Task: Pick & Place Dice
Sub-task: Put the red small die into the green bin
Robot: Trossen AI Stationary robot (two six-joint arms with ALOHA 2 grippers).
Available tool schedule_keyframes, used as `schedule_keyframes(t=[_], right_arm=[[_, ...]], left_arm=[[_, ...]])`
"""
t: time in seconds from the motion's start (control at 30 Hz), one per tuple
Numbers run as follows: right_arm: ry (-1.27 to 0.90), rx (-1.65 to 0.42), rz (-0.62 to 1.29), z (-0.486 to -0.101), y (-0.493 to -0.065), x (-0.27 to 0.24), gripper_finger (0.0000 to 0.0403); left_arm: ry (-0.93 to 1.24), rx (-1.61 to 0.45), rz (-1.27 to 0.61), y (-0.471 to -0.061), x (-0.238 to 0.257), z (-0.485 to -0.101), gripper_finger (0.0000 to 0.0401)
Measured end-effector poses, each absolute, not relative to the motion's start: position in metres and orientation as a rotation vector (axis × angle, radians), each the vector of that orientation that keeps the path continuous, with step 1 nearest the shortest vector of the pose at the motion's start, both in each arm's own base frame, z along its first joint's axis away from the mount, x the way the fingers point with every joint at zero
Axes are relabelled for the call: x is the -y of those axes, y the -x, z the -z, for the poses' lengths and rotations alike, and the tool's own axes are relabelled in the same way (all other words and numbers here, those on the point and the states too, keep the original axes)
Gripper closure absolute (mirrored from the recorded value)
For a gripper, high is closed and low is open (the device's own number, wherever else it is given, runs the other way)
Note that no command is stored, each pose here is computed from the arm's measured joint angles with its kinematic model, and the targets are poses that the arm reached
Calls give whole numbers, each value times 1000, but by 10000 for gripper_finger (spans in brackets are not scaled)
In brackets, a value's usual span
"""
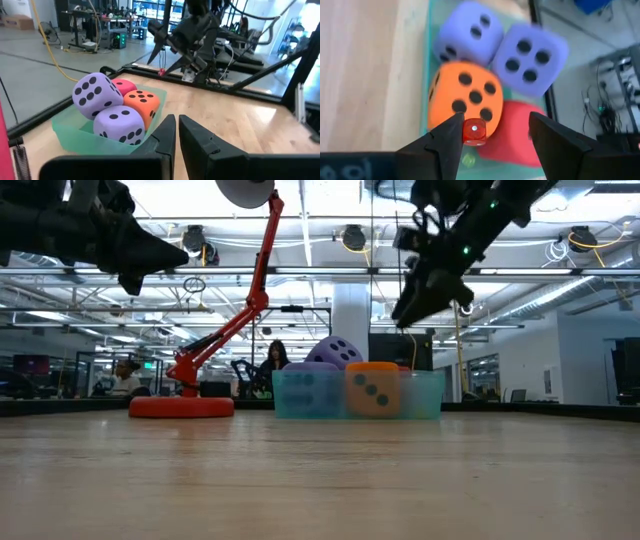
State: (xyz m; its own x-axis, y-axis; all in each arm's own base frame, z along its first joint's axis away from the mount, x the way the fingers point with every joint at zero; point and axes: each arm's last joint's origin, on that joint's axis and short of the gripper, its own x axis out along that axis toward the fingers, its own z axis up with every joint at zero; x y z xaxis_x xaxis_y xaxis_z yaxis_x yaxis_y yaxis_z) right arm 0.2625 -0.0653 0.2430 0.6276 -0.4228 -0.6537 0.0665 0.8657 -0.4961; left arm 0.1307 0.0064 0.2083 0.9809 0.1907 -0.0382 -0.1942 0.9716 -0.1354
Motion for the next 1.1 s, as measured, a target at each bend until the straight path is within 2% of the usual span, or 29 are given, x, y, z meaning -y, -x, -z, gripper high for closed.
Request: schedule_keyframes(t=[0.23,0.37,0.57,0.77,1.1], right_arm=[[457,-736,252,-262,-255,67,193],[452,-723,219,-261,-254,72,193],[587,-624,198,-241,-252,71,193],[684,-521,253,-223,-248,71,193],[656,-404,283,-204,-239,63,193]], left_arm=[[243,-20,-165,-133,-6,-208,366],[288,-8,-164,-140,-6,-207,368],[295,15,-181,-162,-3,-210,395],[271,-36,-252,-206,-4,-231,397],[222,-192,-299,-300,-26,-242,398]])
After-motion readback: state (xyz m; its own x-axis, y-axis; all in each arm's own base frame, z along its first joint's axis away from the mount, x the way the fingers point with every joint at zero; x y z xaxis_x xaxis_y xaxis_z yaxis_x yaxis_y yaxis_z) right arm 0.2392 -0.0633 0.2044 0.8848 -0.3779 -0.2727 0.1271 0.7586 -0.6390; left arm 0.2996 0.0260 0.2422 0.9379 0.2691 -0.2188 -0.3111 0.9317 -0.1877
